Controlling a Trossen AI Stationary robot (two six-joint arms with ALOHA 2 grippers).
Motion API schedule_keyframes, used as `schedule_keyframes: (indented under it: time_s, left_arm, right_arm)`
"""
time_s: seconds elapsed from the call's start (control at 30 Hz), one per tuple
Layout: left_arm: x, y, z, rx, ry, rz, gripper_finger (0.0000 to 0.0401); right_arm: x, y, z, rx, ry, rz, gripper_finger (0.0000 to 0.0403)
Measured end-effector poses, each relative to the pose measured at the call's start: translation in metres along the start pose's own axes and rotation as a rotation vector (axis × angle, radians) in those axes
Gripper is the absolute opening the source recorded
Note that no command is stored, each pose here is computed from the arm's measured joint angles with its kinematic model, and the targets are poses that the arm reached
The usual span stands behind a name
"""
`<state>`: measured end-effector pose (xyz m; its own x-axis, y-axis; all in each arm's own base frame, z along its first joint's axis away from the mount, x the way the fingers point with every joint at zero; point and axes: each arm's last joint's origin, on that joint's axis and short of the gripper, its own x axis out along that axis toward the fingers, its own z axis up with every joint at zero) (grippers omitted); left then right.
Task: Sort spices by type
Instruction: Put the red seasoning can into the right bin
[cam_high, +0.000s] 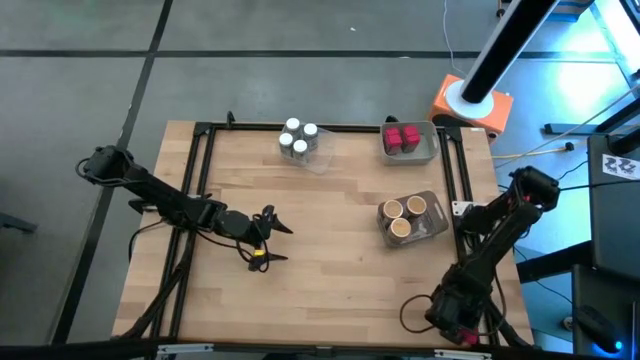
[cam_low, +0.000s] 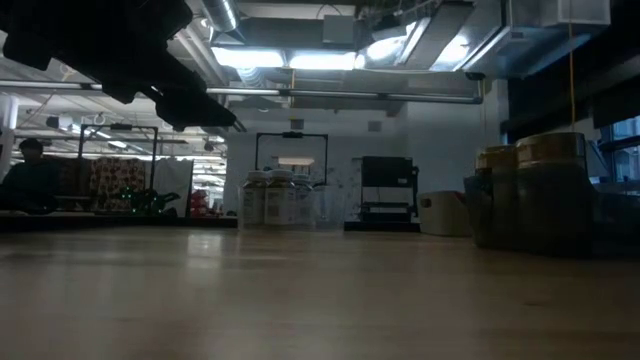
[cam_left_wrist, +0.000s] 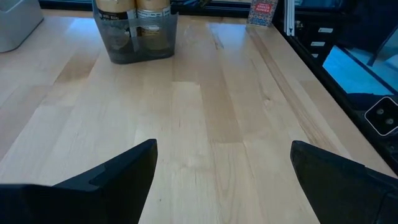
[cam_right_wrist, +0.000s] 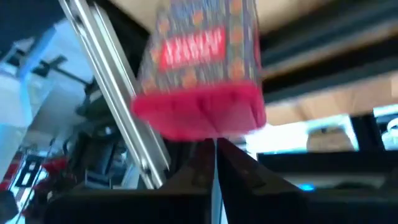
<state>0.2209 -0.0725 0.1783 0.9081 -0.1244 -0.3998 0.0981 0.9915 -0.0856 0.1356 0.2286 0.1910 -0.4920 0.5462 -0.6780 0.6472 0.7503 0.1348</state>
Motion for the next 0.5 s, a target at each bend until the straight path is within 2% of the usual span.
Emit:
schedule_keyframes:
  time_s: [0.23,0.5]
  left_arm:
    - [0.000,0.000,0.000,-0.002,0.000,0.000,0.0351]
    - [0.000,0.000,0.000,-0.001,0.000,0.000,0.0351]
  right_arm:
    - [0.003,0.003,0.010,-0.075,-0.029,-0.010,0.0023]
    - [-0.014,0.005,0.027,-0.127,-0.092,0.044,0.0023]
